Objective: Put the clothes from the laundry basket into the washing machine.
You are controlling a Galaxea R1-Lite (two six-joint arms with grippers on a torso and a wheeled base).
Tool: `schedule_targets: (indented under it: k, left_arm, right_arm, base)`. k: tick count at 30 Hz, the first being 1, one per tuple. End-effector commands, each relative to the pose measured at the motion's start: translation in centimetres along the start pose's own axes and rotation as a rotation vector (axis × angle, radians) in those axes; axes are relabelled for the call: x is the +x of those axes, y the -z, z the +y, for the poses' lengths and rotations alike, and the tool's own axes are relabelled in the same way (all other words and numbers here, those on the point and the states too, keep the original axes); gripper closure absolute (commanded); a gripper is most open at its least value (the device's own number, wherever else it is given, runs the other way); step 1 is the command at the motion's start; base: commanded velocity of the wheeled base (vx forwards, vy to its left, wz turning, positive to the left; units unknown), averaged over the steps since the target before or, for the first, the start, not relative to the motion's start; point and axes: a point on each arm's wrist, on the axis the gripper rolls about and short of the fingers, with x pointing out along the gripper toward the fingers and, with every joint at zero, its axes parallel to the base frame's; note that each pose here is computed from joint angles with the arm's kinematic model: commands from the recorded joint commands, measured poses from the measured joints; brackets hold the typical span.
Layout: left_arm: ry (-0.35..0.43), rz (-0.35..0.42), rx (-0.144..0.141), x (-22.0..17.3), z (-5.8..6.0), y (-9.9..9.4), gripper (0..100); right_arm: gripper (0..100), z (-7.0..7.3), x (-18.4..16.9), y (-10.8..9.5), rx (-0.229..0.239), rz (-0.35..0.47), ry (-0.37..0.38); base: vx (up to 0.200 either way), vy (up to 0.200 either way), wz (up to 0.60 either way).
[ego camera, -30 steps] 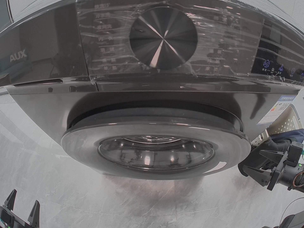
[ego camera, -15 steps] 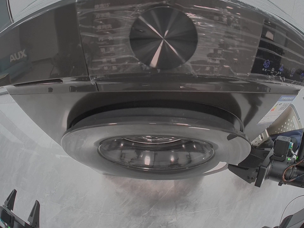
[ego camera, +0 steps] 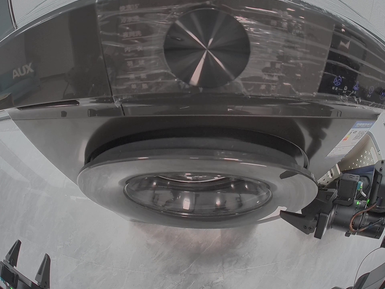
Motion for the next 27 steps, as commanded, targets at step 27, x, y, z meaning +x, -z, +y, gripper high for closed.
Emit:
schedule_targets:
  k: [27]
  left_arm:
    - [-0.001, 0.006, 0.0, 0.0, 0.0, 0.5, 0]
  right_arm:
    - [0, -0.2, -0.7, 1.3, -0.006, 0.029, 0.007]
  base:
    - [-0.044, 0.0, 0.0]
